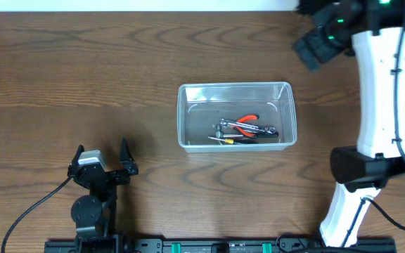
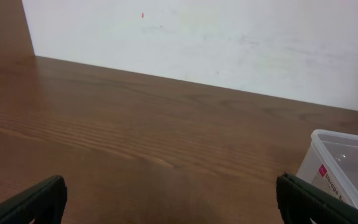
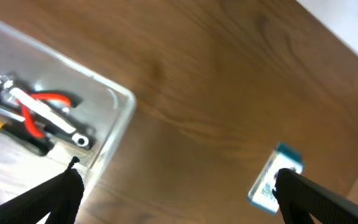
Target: Pack container
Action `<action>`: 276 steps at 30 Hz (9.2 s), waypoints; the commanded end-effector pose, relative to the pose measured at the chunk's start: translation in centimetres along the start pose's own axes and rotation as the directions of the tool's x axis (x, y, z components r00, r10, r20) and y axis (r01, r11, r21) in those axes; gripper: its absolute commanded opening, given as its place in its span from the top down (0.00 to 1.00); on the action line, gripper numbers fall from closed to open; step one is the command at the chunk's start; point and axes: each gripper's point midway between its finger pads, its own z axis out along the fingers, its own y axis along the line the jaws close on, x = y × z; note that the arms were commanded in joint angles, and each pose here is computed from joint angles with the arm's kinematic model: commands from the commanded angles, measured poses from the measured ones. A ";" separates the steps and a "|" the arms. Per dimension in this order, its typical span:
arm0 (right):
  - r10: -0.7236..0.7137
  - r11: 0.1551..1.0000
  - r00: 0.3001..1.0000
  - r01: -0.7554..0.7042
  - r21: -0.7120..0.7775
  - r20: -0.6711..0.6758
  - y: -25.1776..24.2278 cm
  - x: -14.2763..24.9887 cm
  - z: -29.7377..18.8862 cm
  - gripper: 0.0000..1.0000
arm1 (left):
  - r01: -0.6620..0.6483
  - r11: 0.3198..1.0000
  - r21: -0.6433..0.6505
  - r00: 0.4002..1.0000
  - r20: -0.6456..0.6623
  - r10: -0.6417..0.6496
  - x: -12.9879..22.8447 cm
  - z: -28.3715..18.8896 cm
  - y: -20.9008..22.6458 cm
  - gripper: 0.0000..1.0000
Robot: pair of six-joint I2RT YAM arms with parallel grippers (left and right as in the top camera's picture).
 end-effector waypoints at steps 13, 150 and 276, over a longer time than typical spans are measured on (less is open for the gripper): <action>0.480 0.867 0.874 -0.461 0.190 -0.070 -16.9 13.6 -0.3 0.01 | -0.006 1.000 -0.029 0.999 -0.046 0.005 1.5 0.1 0.7 0.02; 0.409 0.900 0.858 -0.436 -0.020 -0.311 -21.7 25.9 29.9 0.12 | -0.006 1.000 -0.029 0.999 -0.046 0.005 1.5 0.1 0.6 0.02; -0.520 0.761 0.839 0.541 -0.357 0.163 22.4 -6.4 5.4 0.01 | -0.006 1.000 -0.029 0.999 -0.046 0.005 1.5 0.1 0.6 0.02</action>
